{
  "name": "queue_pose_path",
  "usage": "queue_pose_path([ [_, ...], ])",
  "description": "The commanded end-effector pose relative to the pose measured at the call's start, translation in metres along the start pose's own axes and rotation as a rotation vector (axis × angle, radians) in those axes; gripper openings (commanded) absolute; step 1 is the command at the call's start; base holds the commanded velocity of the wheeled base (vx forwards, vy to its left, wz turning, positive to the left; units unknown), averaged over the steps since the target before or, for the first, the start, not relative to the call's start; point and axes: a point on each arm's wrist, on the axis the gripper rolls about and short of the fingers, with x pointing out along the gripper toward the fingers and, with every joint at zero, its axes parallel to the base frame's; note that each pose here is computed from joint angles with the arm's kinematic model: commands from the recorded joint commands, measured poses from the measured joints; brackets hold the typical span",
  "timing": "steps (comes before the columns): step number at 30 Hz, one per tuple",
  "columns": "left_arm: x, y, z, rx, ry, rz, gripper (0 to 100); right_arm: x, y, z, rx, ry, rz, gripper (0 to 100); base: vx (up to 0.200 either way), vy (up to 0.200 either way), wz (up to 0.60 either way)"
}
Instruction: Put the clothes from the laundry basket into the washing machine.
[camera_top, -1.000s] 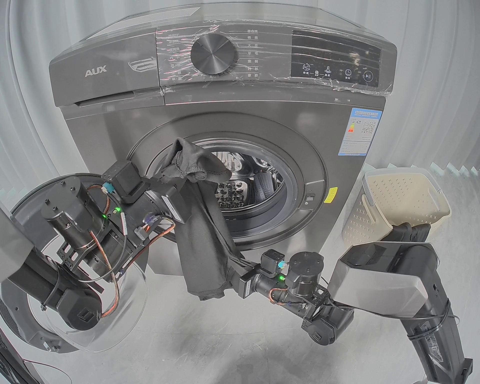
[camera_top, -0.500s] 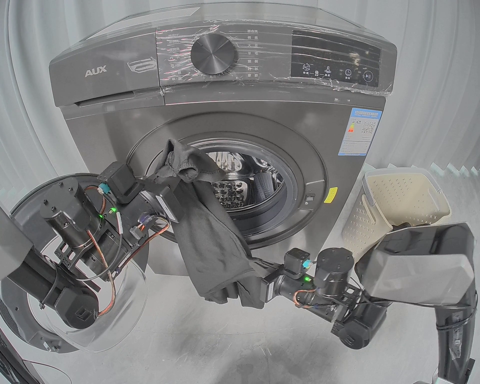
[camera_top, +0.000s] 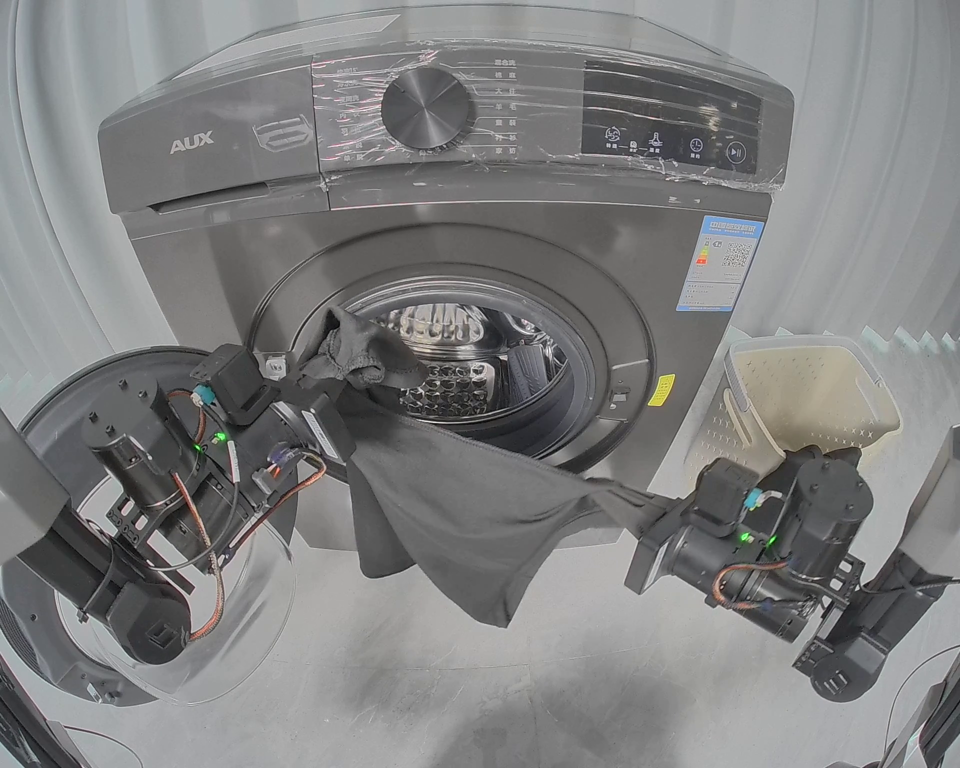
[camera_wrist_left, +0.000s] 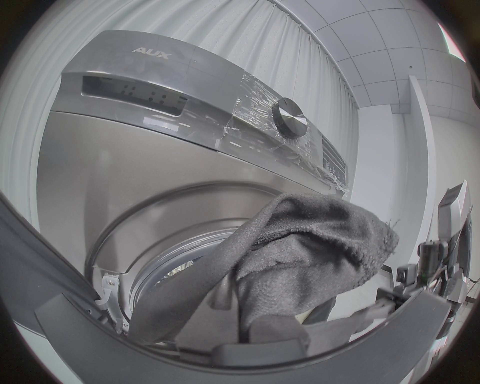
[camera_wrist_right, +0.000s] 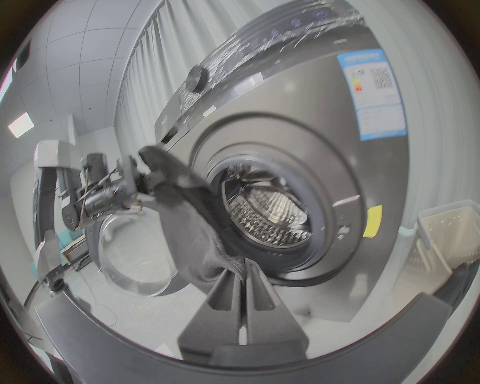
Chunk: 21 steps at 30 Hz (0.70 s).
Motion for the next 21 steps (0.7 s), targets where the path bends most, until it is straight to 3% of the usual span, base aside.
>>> queue_pose_path([
  [1,-0.005,0.001,-0.002,-0.001,0.015,0.006,0,-0.009,-0.013,0.033,-0.006,-0.126,-0.062,0,0.0,0.0,0.0],
  [10,-0.008,0.009,-0.006,0.002,0.032,0.068,0,-0.003,-0.02,0.059,0.001,-0.241,-0.113,0,0.0,0.0,0.0],
  [16,0.0,0.011,0.006,-0.058,-0.041,0.132,0,0.002,-0.02,0.07,0.016,-0.295,-0.137,0,0.0,0.0,0.0],
  [21,-0.005,0.01,0.013,-0.058,-0.059,0.146,0,0.003,-0.018,0.074,0.015,-0.315,-0.136,0,0.0,0.0,0.0],
])
